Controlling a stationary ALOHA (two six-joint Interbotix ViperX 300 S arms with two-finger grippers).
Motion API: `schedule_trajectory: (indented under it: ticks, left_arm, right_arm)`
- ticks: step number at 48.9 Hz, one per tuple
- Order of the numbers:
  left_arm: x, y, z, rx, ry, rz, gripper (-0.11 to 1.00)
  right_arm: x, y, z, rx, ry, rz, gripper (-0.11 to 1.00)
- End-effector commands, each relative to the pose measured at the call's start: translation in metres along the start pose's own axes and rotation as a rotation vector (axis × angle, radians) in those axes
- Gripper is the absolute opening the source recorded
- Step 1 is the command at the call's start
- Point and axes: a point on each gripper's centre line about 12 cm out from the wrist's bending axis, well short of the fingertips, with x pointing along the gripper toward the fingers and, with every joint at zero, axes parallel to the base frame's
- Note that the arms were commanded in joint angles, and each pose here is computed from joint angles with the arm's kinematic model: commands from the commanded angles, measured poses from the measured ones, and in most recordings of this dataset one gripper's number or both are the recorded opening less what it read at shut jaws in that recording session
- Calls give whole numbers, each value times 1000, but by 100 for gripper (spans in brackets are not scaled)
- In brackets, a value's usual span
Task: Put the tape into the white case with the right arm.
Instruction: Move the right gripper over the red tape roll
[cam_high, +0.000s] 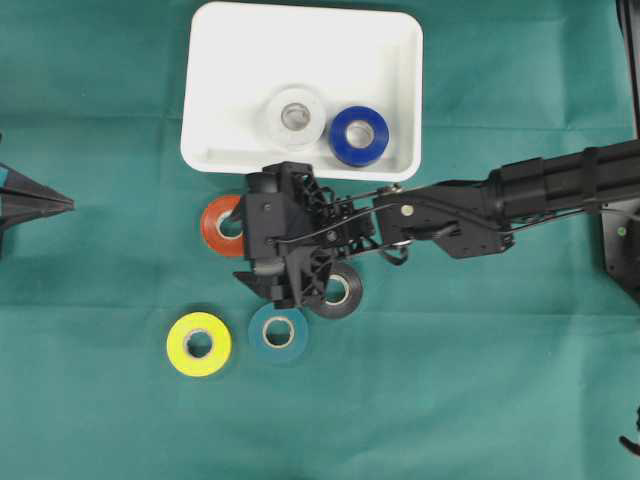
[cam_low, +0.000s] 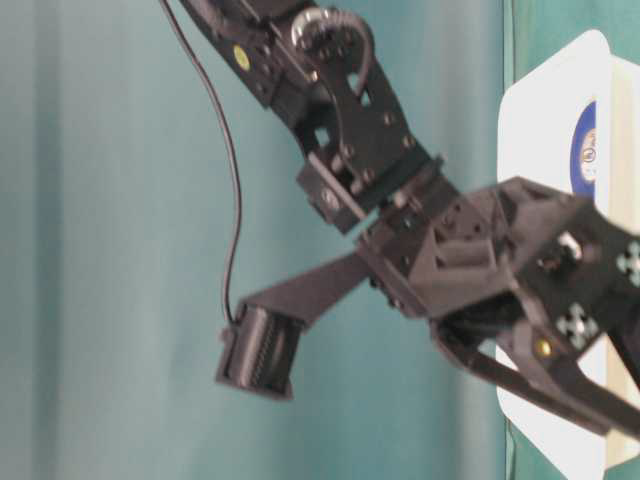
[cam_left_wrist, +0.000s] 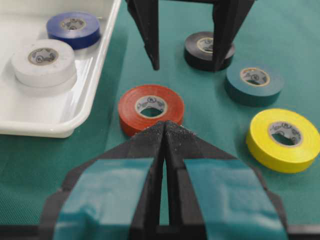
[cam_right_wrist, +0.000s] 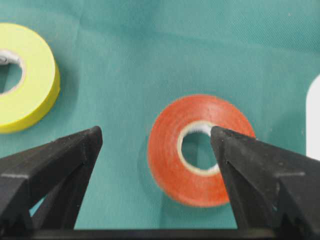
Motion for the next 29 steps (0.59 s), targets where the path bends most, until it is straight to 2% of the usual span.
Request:
schedule_trajectory:
  ticks: [1, 17, 29]
  left_arm:
    - [1, 0, 4, -2, -6, 1, 1]
    - [1, 0, 4, -2, -6, 1, 1]
    - [1, 0, 3, -2, -5, 1, 1]
  right_arm:
    - [-2, 3, 20, -3, -49, 6, 75]
    - [12, 1, 18, -3, -16, -8, 75]
    - [18, -4, 4, 1, 94, -54, 75]
